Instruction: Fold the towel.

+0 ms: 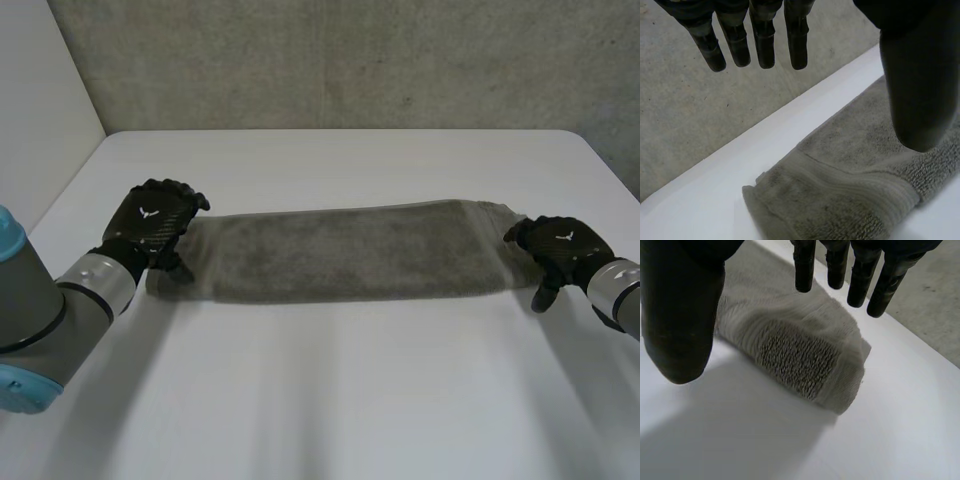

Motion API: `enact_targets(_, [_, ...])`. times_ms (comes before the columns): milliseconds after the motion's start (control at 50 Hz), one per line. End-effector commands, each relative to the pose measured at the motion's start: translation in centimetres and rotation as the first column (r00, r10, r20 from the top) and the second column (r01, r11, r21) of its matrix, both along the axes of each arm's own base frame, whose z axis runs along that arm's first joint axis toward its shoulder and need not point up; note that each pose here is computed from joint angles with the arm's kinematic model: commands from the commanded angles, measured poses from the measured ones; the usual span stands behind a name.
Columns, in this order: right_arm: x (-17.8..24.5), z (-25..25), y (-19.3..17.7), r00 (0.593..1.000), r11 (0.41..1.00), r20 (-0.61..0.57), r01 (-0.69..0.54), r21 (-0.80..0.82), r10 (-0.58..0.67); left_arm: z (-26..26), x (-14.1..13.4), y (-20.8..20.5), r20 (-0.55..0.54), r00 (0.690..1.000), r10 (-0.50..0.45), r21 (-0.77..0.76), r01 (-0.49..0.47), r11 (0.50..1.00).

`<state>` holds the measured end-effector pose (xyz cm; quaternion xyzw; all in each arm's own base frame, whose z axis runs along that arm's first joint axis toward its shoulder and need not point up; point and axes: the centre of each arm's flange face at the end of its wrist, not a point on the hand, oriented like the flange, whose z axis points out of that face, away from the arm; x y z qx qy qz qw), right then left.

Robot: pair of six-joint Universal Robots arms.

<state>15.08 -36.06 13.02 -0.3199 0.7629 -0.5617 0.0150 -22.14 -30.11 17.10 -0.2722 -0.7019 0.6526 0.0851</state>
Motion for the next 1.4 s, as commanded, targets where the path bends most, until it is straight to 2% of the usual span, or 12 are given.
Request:
enact_targets(20, [0.1,-1.5,-0.8,1.0,0.999,-0.024,-0.008,-0.035,0.008,-0.1,0.2,-0.3,-0.037,0.999,0.012,-0.031,-0.013,0.999])
enact_targets(420, [-1.7,-2.1,-3.0,0.999,0.994,-0.026,0.043,-0.102,-0.045,0.1,0.6,-0.5,-0.044,0.999,0.023,-0.058,-0.026,0.998])
enact_targets(620, [-5.8,-2.1,-2.3,0.991,0.991,-0.024,0.133,0.029,-0.132,0.1,0.9,-0.7,-0.044,0.998,0.034,-0.06,-0.037,0.998])
enact_targets(760, [-11.2,1.8,-3.0,0.974,0.983,-0.132,0.178,-0.043,-0.182,0.2,1.1,-0.9,-0.045,0.998,0.04,-0.063,-0.043,0.997])
enact_targets(900, [-11.0,7.2,-3.5,0.966,0.975,-0.194,0.136,-0.178,-0.17,0.2,1.2,-1.0,-0.046,0.998,0.043,-0.066,-0.046,0.997])
enact_targets(1060, [1.4,13.4,-0.7,0.984,0.939,-0.154,-0.14,-0.315,0.095,0.2,1.2,-1.0,-0.046,0.998,0.043,-0.066,-0.046,0.997])
enact_targets(1100, [7.9,14.3,2.2,0.957,0.894,-0.146,-0.285,-0.346,0.249,0.3,1.2,-1.0,-0.046,0.998,0.043,-0.069,-0.046,0.997])
enact_targets(1220, [16.8,12.4,7.1,0.891,0.831,-0.159,-0.453,-0.323,0.424,0.3,1.4,-1.1,-0.047,0.998,0.05,-0.072,-0.054,0.996])
enact_targets(1260, [22.0,10.2,10.7,0.833,0.778,-0.168,-0.553,-0.297,0.527,0.3,1.5,-1.2,-0.047,0.997,0.056,-0.072,-0.06,0.996])
enact_targets(1320, [24.1,8.7,12.2,0.805,0.754,-0.174,-0.593,-0.282,0.567,0.3,1.6,-1.3,-0.046,0.997,0.064,-0.072,-0.067,0.995])
enact_targets(1360, [27.7,5.5,14.7,0.756,0.711,-0.184,-0.654,-0.259,0.628,0.3,1.6,-1.3,-0.046,0.997,0.067,-0.071,-0.07,0.995])
enact_targets(1400, [28.7,4.0,15.4,0.748,0.707,-0.195,-0.664,-0.243,0.635,0.3,1.5,-1.3,-0.046,0.997,0.066,-0.071,-0.069,0.995])
